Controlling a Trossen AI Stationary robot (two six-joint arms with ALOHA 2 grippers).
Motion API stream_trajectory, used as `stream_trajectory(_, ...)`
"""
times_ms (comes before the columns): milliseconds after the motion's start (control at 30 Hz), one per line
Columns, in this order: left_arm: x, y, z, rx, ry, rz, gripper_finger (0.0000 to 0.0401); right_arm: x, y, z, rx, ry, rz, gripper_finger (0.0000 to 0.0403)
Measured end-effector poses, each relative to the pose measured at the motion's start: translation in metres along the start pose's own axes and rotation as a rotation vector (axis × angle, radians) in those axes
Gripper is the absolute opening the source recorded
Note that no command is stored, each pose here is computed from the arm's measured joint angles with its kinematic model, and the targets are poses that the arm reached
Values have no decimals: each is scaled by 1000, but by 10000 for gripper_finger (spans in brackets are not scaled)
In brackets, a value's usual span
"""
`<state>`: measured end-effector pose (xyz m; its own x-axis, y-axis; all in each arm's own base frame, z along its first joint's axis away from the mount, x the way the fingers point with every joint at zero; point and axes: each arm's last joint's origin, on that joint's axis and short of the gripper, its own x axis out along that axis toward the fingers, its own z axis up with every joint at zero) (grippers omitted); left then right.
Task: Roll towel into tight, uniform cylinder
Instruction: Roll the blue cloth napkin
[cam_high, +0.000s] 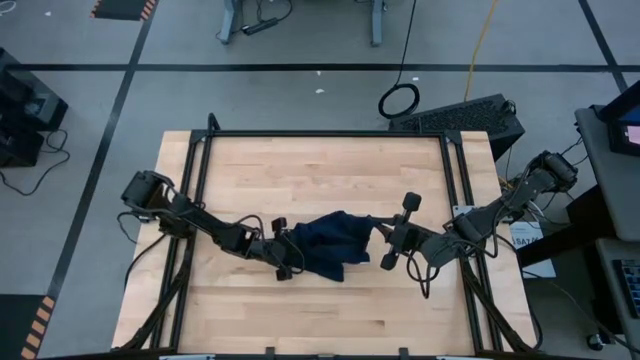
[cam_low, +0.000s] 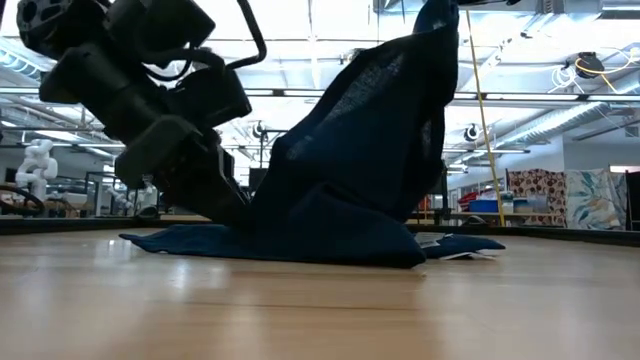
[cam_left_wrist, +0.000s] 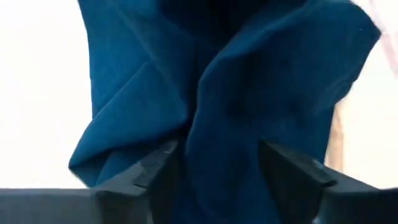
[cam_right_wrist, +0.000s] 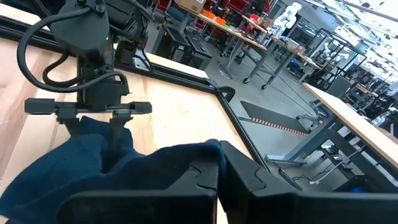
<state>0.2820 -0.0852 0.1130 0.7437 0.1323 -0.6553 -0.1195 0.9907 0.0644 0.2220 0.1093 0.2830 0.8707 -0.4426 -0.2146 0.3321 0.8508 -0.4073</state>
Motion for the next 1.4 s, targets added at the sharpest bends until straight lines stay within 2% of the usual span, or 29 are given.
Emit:
stream_trajectory(67,0,0,-1,12,7,4,156,0,0,0,-5,3,0,0)
stream_trajectory(233,-7,-1,3,14,2,-5,27,0,0,-1,-11,6,-3,0)
stream_trajectory(267,-12,-1,6,11,-7,-17,14,0,0,-1,-11,6,-4,0)
stream_trajectory(400,-37,-2,21,13,-68,-61,10,-4,-2,2,7,-10,1,0)
stream_trajectory(567,-88,-5,52,46,-212,-146,5,-25,-12,16,96,-84,51,0)
stream_trajectory(767,-157,-6,100,153,-539,-224,5,-51,-25,64,200,-191,110,0)
stream_trajectory(900,-190,-9,130,240,-698,-197,5,-60,-23,95,154,-238,132,0)
stream_trajectory(1033,-226,-7,163,270,-821,-121,4,-78,-24,132,135,-299,164,0)
stream_trajectory(1200,-271,-3,194,295,-915,-105,4,-107,-31,172,130,-340,164,0)
stream_trajectory(1300,-294,1,207,274,-969,-135,4,-122,-41,189,131,-355,168,0)
stream_trajectory(1400,-312,3,215,267,-1023,-214,4,-130,-50,198,121,-362,184,0)
